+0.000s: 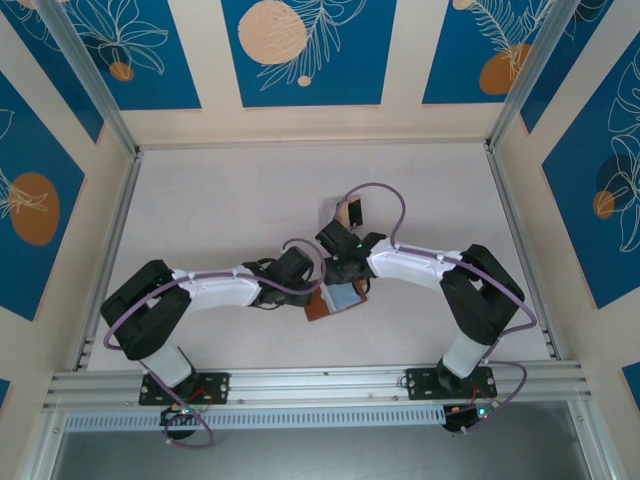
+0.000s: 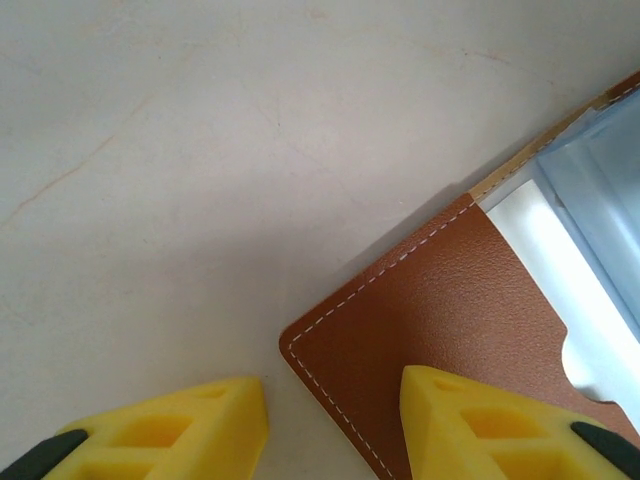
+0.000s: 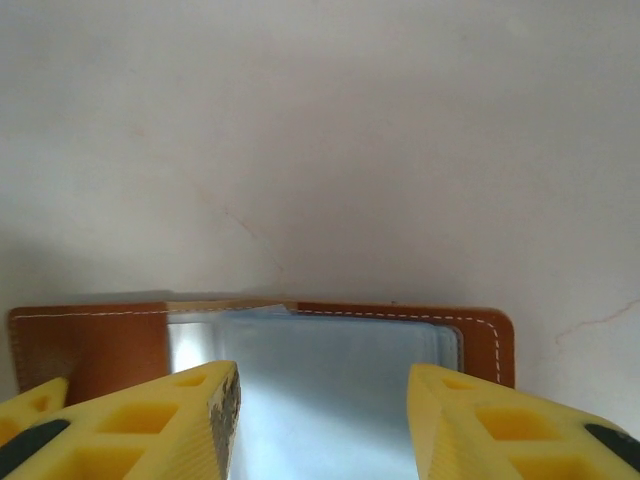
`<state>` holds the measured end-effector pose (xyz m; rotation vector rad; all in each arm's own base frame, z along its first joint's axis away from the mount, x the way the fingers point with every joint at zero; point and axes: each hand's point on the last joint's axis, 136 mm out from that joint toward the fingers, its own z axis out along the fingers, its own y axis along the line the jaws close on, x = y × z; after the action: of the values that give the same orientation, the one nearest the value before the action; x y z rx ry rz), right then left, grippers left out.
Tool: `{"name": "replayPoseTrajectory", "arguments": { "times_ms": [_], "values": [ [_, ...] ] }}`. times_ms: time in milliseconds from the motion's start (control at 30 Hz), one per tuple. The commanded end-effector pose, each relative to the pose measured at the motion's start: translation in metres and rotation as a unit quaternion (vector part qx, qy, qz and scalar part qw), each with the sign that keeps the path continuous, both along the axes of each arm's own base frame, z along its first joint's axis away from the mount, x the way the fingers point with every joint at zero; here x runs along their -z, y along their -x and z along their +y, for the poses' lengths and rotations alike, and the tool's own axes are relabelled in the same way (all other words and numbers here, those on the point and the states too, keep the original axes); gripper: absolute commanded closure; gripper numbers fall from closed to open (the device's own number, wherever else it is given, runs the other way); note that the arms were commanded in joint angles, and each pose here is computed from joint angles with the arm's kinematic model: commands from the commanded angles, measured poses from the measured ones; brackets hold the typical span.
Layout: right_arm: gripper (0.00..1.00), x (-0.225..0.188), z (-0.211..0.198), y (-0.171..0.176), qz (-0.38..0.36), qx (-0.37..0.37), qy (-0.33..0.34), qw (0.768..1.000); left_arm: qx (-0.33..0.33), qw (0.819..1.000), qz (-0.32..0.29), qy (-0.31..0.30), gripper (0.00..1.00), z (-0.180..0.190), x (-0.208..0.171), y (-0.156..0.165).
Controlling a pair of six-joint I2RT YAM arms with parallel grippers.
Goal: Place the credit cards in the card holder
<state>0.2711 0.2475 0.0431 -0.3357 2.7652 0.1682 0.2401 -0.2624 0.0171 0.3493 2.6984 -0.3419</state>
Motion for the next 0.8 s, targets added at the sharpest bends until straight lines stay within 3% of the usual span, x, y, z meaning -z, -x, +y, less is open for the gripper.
{"name": "replayPoseTrajectory", "arguments": {
  "times_ms": [0,433,600,767],
  "values": [
    [0.51,0.005,-0.006,-0.005,0.001,-0.004,0.031,1.000,0.010,1.000,0.009,-0.027,0.57,0.008,0.029,0.006],
    [0.54,0.056,-0.021,0.028,0.051,0.030,0.079,0.995,0.010,1.000,0.002,-0.027,0.57,0.009,0.026,0.005],
    [0.62,0.060,-0.018,0.036,0.057,0.029,0.074,0.995,0.011,1.000,0.003,-0.026,0.57,0.010,0.027,0.006],
    [0.71,0.038,-0.009,0.033,0.036,0.018,0.060,0.997,0.014,1.000,0.004,-0.023,0.57,0.007,0.029,0.006]
  ]
}}
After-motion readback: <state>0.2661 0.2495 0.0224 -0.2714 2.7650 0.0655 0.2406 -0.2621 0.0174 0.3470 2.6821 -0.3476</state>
